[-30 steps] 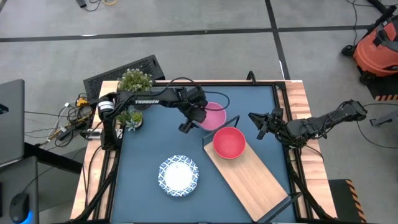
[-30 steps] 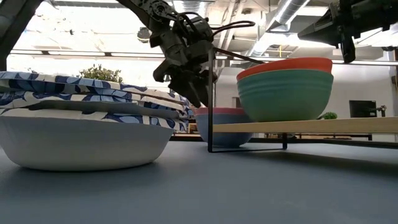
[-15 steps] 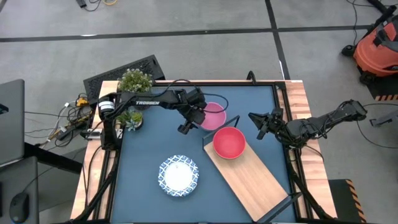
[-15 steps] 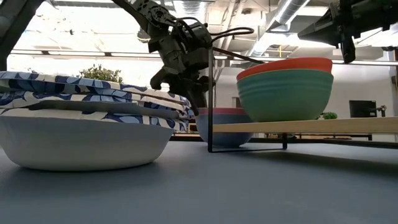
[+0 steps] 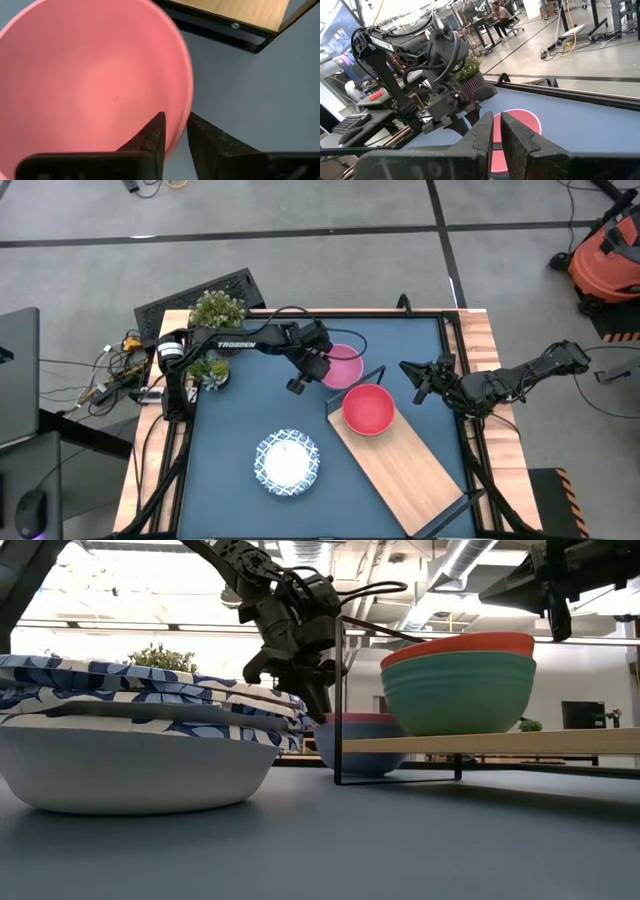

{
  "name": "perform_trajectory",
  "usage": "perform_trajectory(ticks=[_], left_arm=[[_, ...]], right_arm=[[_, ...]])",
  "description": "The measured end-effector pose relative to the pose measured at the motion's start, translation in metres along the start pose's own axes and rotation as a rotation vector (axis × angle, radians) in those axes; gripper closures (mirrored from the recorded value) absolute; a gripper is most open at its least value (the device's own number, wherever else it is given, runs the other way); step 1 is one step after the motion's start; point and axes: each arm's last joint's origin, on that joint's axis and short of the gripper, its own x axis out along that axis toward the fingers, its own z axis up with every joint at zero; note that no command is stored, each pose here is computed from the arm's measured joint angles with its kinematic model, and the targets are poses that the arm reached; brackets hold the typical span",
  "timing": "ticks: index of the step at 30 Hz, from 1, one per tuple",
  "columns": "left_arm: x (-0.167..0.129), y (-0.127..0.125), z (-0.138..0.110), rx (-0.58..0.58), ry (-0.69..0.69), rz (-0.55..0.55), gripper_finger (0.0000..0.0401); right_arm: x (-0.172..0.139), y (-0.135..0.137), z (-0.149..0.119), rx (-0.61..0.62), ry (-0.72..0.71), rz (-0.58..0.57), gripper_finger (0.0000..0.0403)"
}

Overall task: Place and stack bowls onto a shelf
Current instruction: Stack the pink bowl on top of the orange bowl on the shelf

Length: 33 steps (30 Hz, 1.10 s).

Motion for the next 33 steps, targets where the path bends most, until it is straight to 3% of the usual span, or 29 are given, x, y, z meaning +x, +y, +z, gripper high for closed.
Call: perform_trajectory(ticks=[8,19,33], left_arm=[[0.0,-0.001,0.0,0.004,-0.002,-0.014,0.0397],[-0.006,0.001,0.005,-0.017,0.057,0.011,0.04],[-0.043,0.019,0.04,-0.13,0.047,0.088,0.0401]], right_arm=[[0.0,0.0,0.0,-0.001,0.0,0.0,0.034],[0.0,0.0,0.0,0.008,0.0,0.0,0.034],[0.0,0.0,0.0,0.008,0.0,0.0,0.034]])
